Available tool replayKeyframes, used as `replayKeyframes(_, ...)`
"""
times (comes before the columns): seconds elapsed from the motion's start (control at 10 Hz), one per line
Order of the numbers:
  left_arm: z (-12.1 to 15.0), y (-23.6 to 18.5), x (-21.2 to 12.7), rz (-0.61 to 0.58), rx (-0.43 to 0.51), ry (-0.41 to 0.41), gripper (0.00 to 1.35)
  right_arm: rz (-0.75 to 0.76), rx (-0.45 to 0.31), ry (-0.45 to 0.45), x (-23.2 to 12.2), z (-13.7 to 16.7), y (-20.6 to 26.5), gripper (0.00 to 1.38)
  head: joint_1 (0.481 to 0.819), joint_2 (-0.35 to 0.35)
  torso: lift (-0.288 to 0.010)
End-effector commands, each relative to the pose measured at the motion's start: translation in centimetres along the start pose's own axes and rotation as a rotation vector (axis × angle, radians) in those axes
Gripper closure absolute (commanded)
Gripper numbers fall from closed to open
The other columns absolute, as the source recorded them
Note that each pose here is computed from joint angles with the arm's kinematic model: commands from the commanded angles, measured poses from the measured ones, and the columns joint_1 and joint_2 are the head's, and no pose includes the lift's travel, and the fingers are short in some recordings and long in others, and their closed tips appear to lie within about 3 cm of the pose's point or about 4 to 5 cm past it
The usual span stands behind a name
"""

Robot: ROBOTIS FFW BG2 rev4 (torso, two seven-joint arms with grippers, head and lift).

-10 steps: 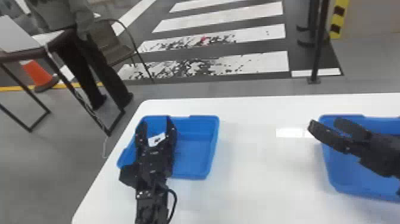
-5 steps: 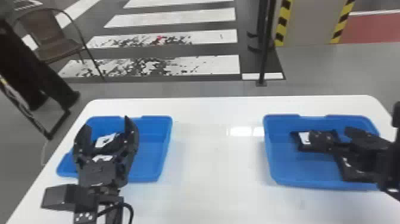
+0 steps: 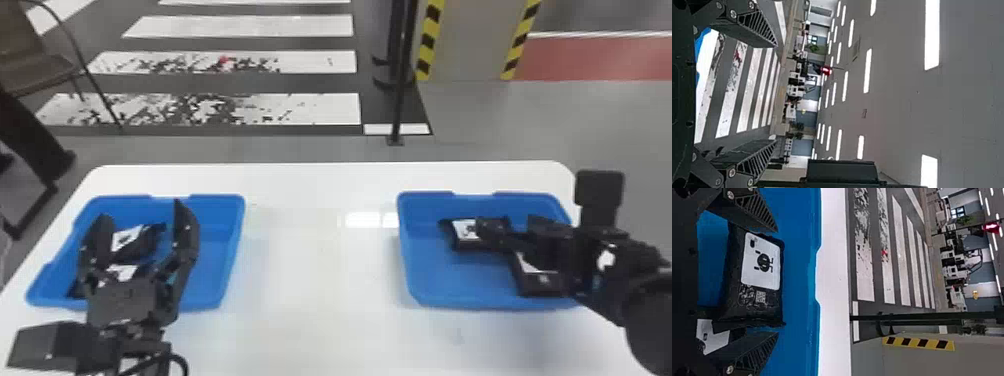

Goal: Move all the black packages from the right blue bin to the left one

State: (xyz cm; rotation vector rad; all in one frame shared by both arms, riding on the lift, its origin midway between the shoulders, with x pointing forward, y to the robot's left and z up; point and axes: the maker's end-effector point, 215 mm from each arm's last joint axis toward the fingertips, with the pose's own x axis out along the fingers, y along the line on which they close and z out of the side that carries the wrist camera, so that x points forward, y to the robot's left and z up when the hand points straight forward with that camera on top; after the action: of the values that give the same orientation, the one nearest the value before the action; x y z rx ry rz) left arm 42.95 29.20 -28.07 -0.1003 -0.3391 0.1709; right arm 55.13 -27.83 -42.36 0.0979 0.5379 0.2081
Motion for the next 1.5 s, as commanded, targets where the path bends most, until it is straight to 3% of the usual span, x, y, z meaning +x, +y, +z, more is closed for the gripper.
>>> replayKeyframes(0.0,-0.3,0.0,-0.1,-0.002,-0.001,0.009,0.19,0.008,0.025,0.021,1.7,-0.8,-0.5,0.1,0.695,0.016,-0.154)
replayKeyframes(0.4,-1.0,0.3,-0.1,0.0,-0.01,0.033,0.19,0.092,0.061,0.089,4.5,-3.4,1.9,0.14,0.695,0.022,-0.154)
replayKeyframes(0.5,-1.0,0.3,-0.1,0.001,-0.017,0.034,0.19,0.099,0.052,0.12,4.7,-4.1,2.2,0.31,0.695,0.036,-0.154)
replayKeyframes(0.6,-1.1,0.5,-0.2,0.008,-0.023,0.037,0.19,0.108,0.043,0.123,4.7,-4.1,2.6,0.81,0.695,0.049,-0.154)
replayKeyframes(0.7,-1.2,0.7,-0.3,0.013,-0.032,0.041,0.19,0.115,0.047,0.12,4.5,-4.1,3.0,1.09,0.695,0.058,-0.154)
replayKeyframes(0.8,-1.5,0.8,-0.5,0.015,-0.034,0.051,0.19,0.12,0.056,0.121,4.5,-4.3,3.2,1.19,0.695,0.061,-0.154)
replayKeyframes(1.4,-1.6,1.1,-1.0,0.026,-0.05,0.052,0.19,0.101,0.08,0.036,2.2,-3.2,2.0,1.23,0.695,0.066,-0.154)
